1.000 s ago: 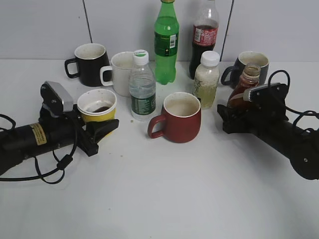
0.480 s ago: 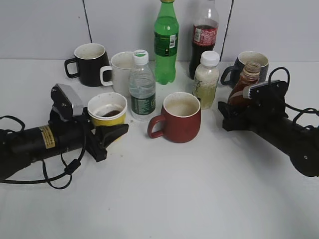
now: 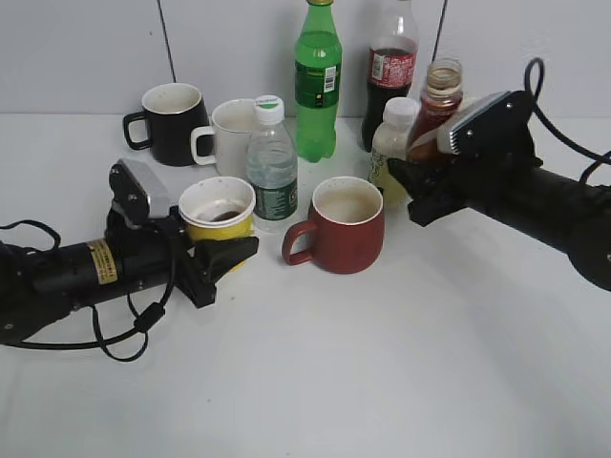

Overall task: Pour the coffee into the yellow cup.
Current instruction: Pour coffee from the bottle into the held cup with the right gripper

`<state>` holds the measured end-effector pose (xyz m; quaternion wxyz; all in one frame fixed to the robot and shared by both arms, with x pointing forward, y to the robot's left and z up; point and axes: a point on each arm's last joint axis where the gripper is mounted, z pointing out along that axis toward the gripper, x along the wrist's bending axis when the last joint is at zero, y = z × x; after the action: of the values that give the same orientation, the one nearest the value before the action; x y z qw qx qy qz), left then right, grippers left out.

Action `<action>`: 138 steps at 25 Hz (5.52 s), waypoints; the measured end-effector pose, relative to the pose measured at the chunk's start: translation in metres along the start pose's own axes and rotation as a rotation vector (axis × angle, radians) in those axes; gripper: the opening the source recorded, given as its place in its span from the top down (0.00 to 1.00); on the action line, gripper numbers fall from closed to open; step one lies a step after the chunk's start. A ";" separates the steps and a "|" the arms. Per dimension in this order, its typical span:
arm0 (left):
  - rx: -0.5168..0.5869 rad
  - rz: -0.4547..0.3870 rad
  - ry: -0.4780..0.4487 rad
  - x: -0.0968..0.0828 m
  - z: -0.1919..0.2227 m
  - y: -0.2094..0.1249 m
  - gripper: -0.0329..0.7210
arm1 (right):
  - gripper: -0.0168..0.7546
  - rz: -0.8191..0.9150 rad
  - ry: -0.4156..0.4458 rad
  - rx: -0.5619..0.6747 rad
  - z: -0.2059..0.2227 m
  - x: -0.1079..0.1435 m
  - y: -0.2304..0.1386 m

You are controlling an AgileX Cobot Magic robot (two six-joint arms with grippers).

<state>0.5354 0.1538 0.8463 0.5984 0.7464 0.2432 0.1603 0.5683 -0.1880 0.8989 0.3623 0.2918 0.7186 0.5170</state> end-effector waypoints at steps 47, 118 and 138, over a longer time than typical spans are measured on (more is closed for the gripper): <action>0.007 0.078 -0.160 -0.056 0.027 0.038 0.45 | 0.32 -1.062 0.050 -0.045 0.021 0.046 0.044; 0.039 0.145 -0.196 -0.062 0.035 0.046 0.46 | 0.33 -1.375 -0.055 -0.146 0.020 0.044 0.055; -0.025 0.153 -0.243 -0.067 0.034 0.051 0.46 | 0.33 -1.419 -0.118 -0.159 0.020 0.041 0.060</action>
<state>0.5071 0.0805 0.8913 0.6186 0.7692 0.1093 0.1167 0.5640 -0.1272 0.9427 0.6695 -0.2459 0.6745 0.1907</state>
